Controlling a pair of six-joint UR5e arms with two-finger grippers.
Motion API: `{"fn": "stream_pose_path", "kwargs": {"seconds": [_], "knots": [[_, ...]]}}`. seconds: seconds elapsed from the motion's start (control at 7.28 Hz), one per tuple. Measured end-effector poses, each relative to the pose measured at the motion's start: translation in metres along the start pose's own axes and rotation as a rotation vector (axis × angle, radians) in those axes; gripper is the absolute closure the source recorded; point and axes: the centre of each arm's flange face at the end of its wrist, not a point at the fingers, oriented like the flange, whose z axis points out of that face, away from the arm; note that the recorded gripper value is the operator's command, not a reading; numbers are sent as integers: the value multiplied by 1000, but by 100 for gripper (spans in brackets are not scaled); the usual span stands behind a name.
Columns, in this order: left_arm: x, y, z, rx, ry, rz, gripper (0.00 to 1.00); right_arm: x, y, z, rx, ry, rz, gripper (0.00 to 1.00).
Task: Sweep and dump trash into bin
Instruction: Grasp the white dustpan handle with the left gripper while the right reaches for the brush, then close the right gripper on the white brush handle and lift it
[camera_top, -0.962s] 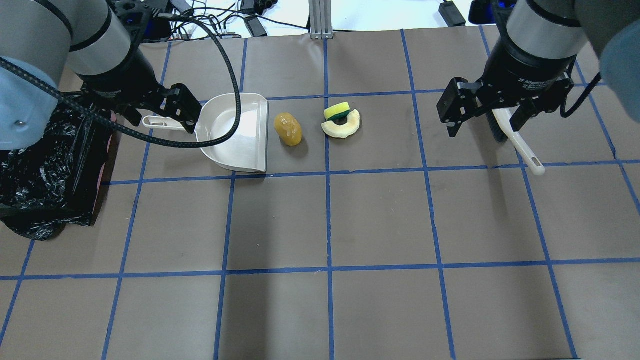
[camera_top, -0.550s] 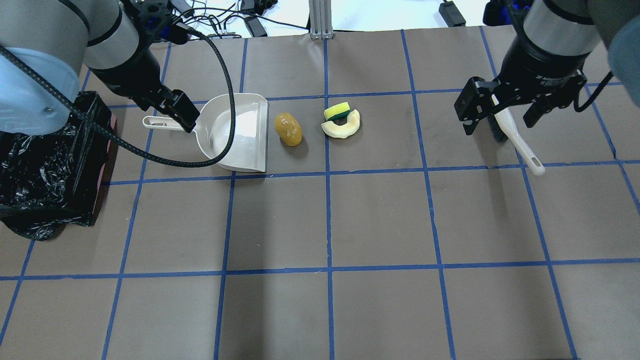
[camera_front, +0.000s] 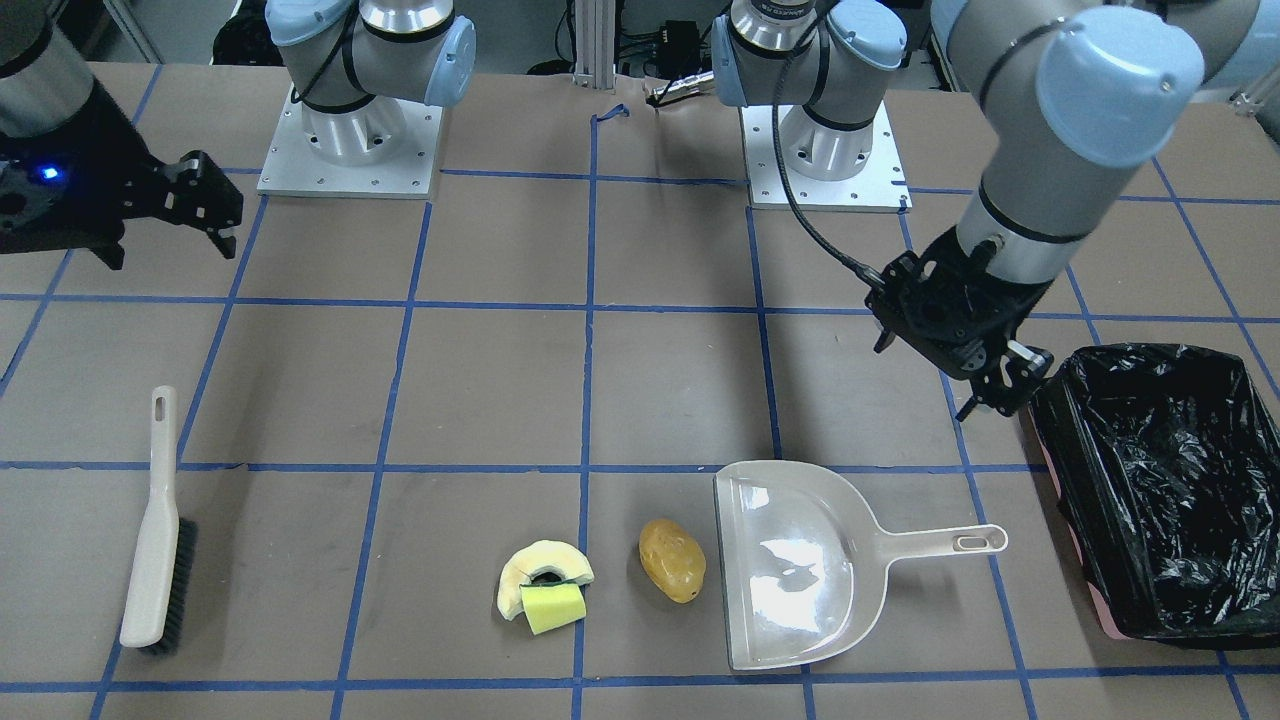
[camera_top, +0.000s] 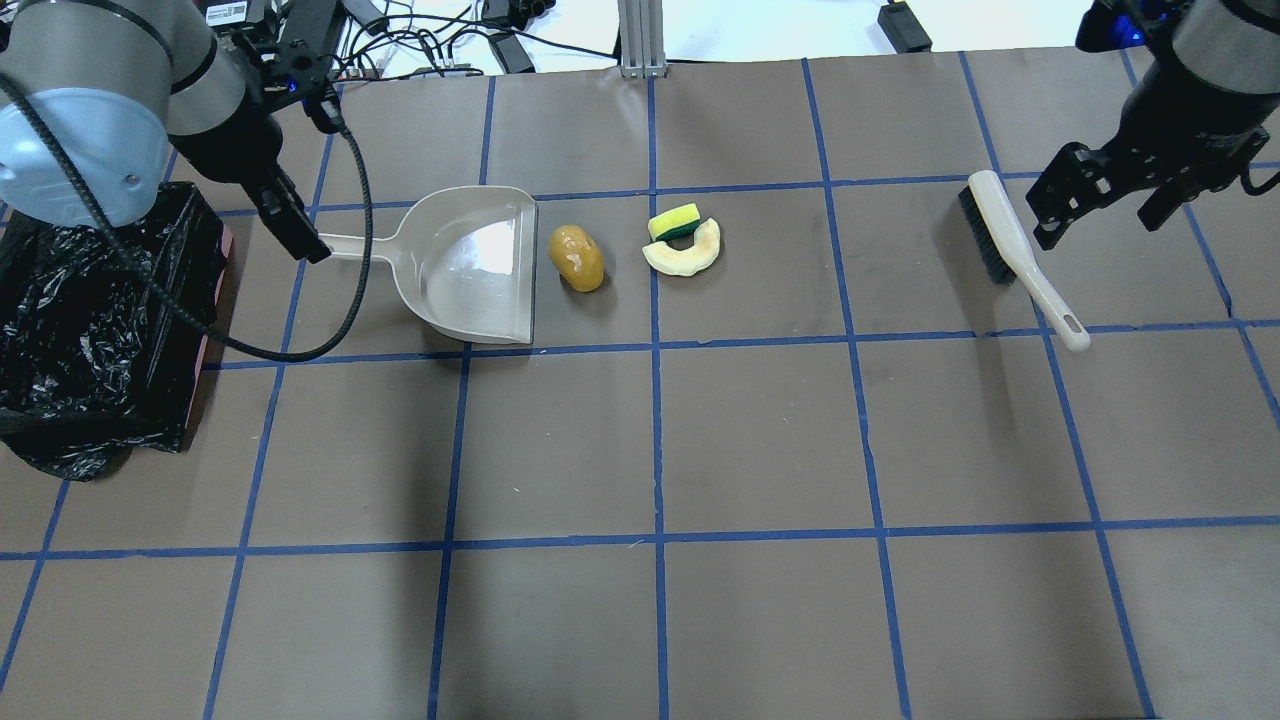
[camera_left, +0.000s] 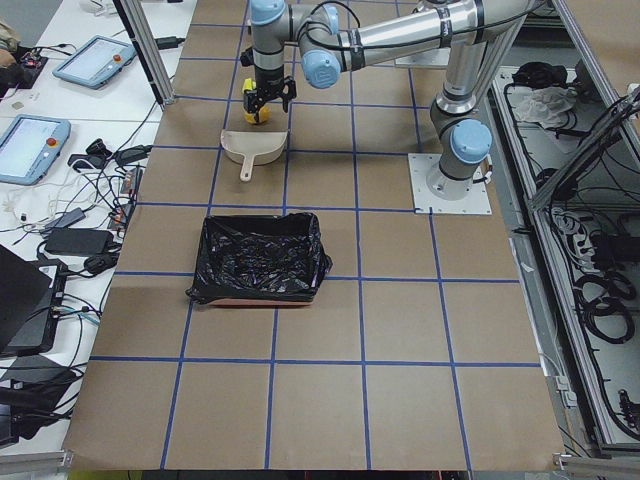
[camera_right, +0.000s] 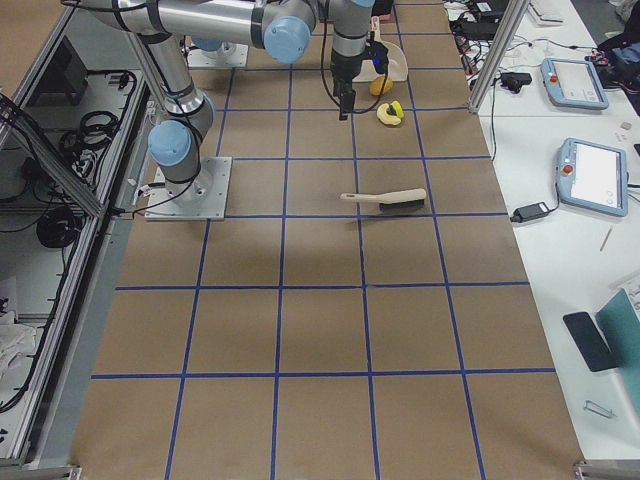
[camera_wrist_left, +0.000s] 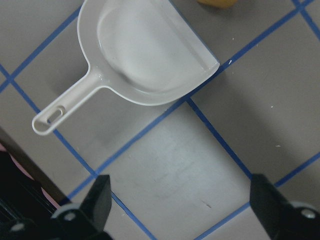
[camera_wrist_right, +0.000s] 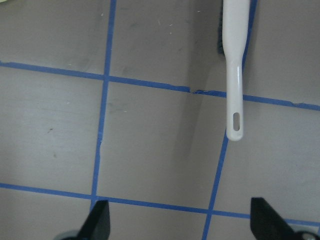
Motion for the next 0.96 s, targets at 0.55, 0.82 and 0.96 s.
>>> {"fn": "stream_pose_path", "kwargs": {"seconds": [0.55,0.82,0.96], "knots": [[-64,-2,75,-5,37,288,1,45,-41,95,-29,17,16,0],[-78,-7,93,0,52,347,0,54,-49,135,-37,5,30,0],[-80,-8,99,8,60,356,0,56,-52,148,-48,-2,31,0]]}}
